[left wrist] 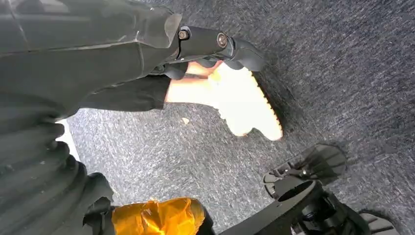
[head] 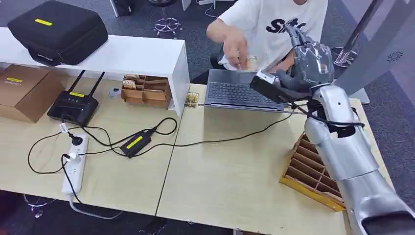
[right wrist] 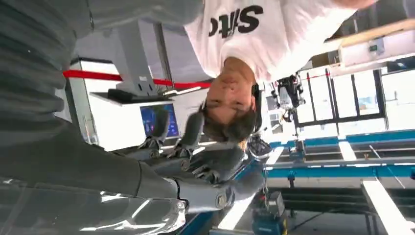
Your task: Pass the card to the sensor for recognition and then transmit it.
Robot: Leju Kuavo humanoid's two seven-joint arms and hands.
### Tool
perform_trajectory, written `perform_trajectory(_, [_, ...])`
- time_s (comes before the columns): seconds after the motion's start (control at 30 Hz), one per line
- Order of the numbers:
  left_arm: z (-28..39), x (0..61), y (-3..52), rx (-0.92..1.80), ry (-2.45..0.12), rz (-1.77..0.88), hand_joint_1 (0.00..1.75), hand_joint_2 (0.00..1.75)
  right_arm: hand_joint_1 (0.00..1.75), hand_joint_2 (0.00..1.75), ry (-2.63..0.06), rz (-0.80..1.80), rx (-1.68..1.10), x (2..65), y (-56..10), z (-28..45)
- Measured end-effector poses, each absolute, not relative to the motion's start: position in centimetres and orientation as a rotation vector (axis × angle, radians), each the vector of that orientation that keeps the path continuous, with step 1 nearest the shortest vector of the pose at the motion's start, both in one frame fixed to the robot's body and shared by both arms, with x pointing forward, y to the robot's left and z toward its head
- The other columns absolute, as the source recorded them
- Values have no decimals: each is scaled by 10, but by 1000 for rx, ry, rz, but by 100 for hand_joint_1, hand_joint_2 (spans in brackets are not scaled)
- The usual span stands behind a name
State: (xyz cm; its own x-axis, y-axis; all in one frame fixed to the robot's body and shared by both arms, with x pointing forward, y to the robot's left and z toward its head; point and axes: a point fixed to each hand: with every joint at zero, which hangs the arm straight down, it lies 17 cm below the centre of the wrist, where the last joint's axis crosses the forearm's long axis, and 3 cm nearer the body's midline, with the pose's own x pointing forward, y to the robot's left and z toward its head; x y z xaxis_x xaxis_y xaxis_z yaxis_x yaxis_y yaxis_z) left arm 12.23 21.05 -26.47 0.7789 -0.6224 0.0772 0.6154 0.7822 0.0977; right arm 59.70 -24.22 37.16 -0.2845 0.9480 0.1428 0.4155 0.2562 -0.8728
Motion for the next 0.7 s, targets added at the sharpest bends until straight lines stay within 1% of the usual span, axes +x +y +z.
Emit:
perform_trajectory(0.13, [-265, 122, 212, 68, -106, -661, 0, 175, 0, 175, -1840, 963, -1197, 593, -244, 360])
perform_trajectory(0.23, [-265, 121, 213, 69, -106, -648, 0, 175, 0, 175, -1840, 952, -1185, 585, -258, 345])
perform_trajectory(0.33, [-267, 118, 215, 68, -105, -633, 0, 175, 0, 175, -1848, 892, -1111, 574, -285, 321])
perform_trajectory(0.5, [-268, 116, 219, 68, -121, -610, 0, 175, 0, 175, -1841, 684, -871, 554, -349, 281])
perform_trajectory(0.6, [-269, 111, 221, 67, -116, -606, 0, 175, 0, 175, -1819, 623, -872, 543, -385, 271])
perform_trajectory(0.7, [-270, 109, 223, 67, -113, -604, 0, 175, 0, 175, -1794, 602, -889, 539, -403, 265])
